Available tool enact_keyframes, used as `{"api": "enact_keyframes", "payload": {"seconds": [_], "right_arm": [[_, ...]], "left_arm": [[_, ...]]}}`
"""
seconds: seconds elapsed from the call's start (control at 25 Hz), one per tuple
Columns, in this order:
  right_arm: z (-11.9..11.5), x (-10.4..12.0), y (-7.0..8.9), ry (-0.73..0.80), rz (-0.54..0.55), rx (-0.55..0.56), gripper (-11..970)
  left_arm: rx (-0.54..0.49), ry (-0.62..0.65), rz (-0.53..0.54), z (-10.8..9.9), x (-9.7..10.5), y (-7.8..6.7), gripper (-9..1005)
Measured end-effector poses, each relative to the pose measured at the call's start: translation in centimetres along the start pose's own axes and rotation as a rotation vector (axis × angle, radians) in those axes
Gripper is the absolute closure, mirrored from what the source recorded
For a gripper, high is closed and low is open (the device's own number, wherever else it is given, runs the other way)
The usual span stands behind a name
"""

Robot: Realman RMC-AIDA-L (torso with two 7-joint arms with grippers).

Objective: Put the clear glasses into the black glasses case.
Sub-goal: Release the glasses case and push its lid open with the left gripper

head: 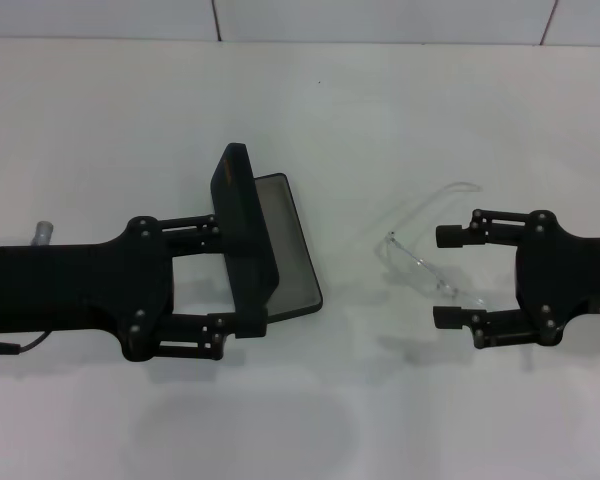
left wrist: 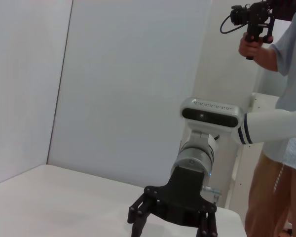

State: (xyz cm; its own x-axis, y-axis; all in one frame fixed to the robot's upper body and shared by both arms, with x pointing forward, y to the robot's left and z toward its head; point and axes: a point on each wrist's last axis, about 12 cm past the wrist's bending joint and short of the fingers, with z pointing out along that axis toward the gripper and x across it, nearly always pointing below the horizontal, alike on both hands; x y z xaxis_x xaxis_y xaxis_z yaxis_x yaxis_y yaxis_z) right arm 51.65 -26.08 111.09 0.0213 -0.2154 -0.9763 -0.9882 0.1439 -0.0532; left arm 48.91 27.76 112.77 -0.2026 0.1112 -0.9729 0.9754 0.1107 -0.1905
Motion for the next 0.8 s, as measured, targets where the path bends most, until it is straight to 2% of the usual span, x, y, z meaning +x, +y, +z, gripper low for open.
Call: {"api": "enact_keyframes", "payload": {"seconds": [0.6, 0.8], "right_arm": [[0.01, 0.32, 0.31, -0.01, 0.009, -0.005, 174], [-0.27, 0.69, 0.28, -0.066, 0.056, 0.046, 174]], "left_arm": [[0.0, -0.004, 0.001, 0.15, -0.03, 0.03, 202], [-0.017, -0.043, -0.033, 0.32, -0.69, 0.39, 203]]}}
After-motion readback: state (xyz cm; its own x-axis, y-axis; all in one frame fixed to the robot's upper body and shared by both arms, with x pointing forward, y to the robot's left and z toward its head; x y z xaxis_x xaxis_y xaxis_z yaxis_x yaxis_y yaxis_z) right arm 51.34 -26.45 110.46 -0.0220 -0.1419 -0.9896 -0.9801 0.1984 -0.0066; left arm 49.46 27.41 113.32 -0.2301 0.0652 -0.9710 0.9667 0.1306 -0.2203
